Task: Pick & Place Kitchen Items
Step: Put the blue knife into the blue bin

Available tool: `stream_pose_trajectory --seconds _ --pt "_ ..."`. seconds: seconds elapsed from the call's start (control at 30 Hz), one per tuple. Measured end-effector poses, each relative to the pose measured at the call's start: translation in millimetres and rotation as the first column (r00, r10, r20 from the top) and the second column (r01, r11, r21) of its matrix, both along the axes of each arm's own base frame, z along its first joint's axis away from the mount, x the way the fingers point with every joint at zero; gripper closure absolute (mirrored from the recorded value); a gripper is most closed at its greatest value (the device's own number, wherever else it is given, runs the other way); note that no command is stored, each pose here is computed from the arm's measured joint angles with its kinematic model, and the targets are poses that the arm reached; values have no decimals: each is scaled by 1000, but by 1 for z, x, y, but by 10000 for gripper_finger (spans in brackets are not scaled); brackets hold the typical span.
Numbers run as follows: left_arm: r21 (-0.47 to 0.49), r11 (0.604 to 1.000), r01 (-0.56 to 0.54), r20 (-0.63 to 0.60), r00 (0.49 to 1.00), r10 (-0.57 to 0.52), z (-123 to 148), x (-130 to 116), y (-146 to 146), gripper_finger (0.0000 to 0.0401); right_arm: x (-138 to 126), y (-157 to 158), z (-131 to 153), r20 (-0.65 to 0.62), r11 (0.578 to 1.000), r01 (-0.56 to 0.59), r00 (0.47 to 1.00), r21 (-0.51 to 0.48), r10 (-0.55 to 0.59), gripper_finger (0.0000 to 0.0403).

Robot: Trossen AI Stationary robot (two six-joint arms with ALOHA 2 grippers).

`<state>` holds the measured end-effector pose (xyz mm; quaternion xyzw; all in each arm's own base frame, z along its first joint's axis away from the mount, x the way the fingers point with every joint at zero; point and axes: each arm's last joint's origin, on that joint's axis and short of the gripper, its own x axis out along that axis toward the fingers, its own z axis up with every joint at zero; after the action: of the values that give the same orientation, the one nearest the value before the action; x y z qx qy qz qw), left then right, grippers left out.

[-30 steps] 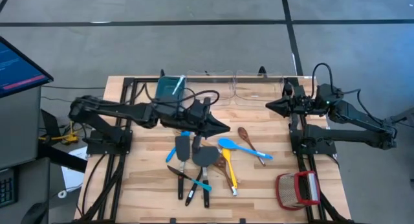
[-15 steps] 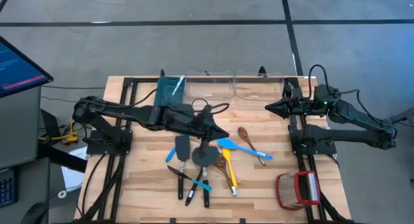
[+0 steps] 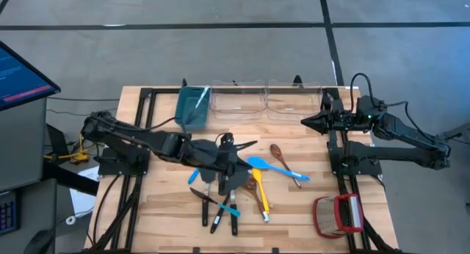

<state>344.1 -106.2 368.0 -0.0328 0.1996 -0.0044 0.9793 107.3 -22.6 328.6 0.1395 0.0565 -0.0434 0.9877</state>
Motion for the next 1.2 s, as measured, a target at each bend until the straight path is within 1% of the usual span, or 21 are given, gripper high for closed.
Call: stream_pose_trajectory --seconds 0.13,0.27,0.47,0.53,0.8,0.87,0.97,1.03,1.2 --pt "-3 999 -38 19 999 38 3 -2 -12 400 0 0 0 0 1000 0 1000 0 0 400" --pt "-18 999 -50 34 998 51 5 3 -26 400 0 0 0 0 1000 0 1000 0 0 400" --pt "-9 1000 -17 16 1000 17 -3 20 -48 400 0 0 0 0 1000 1 1000 2 -1 400" --pt "-15 1000 11 7 1000 -10 -6 23 -53 400 0 0 0 0 1000 1 1000 2 -1 400" --pt "-24 997 70 -12 997 -70 -9 17 -68 399 0 0 0 1 1000 2 1000 10 -2 400" --pt "-18 996 88 -35 996 -88 -10 14 -71 399 0 0 0 0 1000 2 1000 10 -2 400" --pt "-30 994 104 -102 989 -107 -16 7 -78 399 0 0 0 -1 1000 3 1000 12 -3 400" --pt "-31 993 109 -157 981 -113 -20 2 -82 399 0 0 -1 -7 999 7 1000 43 -7 400" --pt "4 994 105 -293 951 -100 -32 -9 -83 399 -1 0 -7 -68 991 24 998 128 -16 400"
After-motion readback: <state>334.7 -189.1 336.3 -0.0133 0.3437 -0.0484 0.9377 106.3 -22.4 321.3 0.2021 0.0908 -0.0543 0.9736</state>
